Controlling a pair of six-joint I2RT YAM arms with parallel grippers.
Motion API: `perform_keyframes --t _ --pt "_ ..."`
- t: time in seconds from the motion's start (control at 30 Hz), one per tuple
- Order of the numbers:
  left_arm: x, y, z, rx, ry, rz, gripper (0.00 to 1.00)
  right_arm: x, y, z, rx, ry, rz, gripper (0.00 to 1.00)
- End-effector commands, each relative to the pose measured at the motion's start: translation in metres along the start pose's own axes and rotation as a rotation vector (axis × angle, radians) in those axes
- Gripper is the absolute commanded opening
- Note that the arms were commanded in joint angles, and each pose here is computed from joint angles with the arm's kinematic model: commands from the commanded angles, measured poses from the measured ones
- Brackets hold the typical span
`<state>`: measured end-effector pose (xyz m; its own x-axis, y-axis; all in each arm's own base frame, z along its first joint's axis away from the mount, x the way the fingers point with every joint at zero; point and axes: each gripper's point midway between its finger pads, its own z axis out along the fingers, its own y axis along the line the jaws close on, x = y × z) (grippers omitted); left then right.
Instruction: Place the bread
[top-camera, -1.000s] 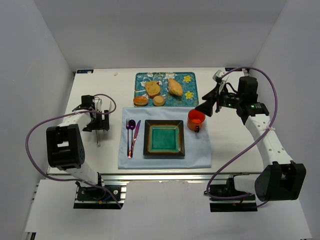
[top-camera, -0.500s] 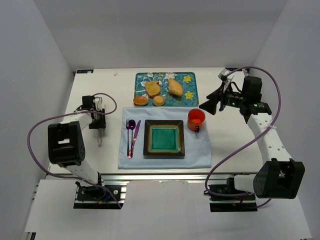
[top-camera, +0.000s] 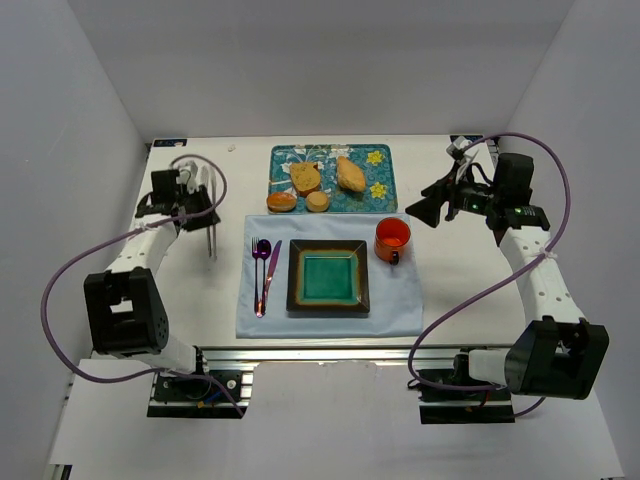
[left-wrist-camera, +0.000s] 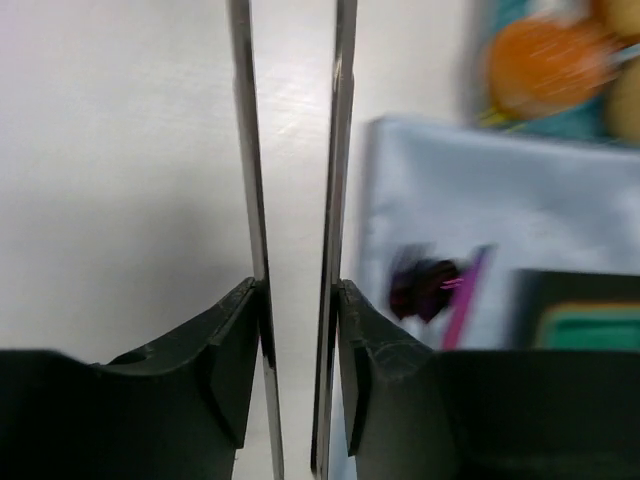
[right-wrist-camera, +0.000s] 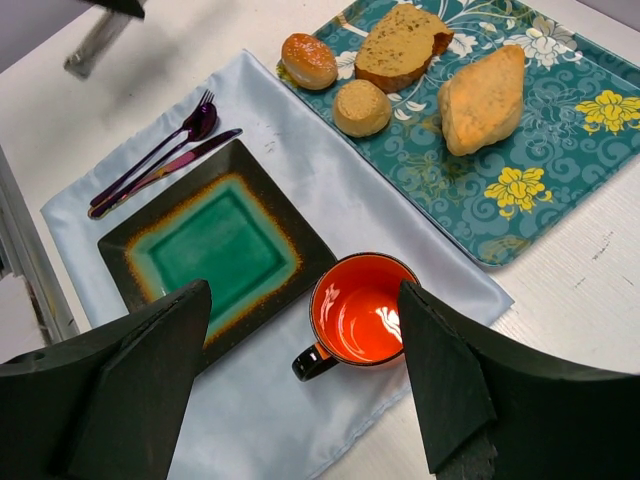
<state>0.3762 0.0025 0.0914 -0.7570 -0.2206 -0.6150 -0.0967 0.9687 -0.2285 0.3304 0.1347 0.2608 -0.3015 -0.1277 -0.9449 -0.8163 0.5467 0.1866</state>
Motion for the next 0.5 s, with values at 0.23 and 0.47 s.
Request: perform_keyframes --t 0.23,0.47 --pt "-0.059 -0.153 -0.05 0.441 -0.036 -0.03 0.57 -0.009 0.005 -0.008 -0.014 -0.042 -0.024 0.8" --pt "-0.051 -0.207 -0.046 0.485 0.043 0.02 0.58 -0.005 0.006 -0.012 -0.017 -0.045 -0.013 0.81"
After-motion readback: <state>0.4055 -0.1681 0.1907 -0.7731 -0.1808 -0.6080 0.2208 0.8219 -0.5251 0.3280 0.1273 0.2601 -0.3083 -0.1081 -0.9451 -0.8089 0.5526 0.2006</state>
